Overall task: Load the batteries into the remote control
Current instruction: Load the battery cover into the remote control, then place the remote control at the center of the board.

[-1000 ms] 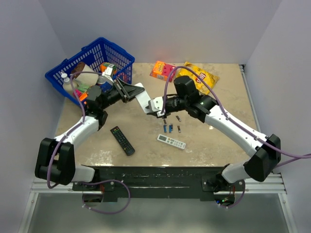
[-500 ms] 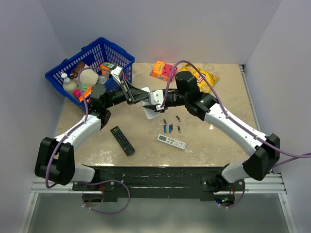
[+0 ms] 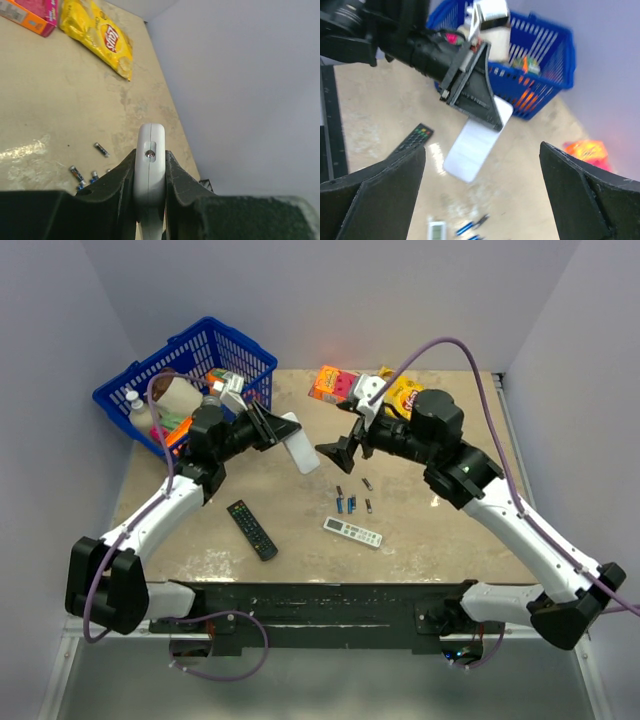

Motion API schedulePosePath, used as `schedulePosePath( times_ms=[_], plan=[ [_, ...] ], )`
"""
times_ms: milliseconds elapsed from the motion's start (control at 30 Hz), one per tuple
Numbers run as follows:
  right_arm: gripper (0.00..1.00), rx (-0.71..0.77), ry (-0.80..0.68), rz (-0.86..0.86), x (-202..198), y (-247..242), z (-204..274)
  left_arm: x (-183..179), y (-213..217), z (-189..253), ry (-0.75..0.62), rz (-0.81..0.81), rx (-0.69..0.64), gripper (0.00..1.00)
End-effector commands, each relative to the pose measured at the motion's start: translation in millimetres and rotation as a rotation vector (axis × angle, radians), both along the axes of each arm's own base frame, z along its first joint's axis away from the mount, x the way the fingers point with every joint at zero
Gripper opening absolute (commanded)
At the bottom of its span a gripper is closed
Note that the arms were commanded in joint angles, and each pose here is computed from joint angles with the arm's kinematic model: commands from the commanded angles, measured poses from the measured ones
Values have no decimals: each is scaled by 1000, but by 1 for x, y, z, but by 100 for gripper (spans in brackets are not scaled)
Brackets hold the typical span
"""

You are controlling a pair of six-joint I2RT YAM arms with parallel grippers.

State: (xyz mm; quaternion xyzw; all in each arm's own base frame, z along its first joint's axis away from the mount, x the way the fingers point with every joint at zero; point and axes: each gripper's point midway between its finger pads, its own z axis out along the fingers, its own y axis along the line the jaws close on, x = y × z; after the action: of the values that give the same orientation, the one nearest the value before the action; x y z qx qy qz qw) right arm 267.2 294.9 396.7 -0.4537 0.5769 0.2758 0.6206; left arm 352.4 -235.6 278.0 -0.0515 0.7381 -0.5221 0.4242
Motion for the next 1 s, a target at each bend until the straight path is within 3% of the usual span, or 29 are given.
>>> schedulePosePath(
  times_ms=[0,167,533,733,800,833,900,933,967],
  plan=[
    [98,6,353,-167,11,-2,-63,10,10,33,-116,141,64,0],
    [98,26,436,-235,16,11,-83,8,2,34,-110,155,73,0],
    [98,5,455,-311,46,35,-118,1,-21,35,-109,113,70,0],
    [91,2,450,-346,56,40,-128,-1,-24,34,-112,103,79,0],
    [79,4,447,-350,55,40,-126,0,-23,29,-101,110,97,0],
    [67,5,445,-345,54,40,-124,0,-22,28,-100,114,103,0],
    [53,7,442,-344,52,38,-122,1,-20,26,-106,122,122,0],
    [36,8,442,-349,51,36,-121,1,-19,26,-107,126,129,2],
    [28,3,443,-351,51,35,-123,3,-16,27,-118,139,143,6]
  ],
)
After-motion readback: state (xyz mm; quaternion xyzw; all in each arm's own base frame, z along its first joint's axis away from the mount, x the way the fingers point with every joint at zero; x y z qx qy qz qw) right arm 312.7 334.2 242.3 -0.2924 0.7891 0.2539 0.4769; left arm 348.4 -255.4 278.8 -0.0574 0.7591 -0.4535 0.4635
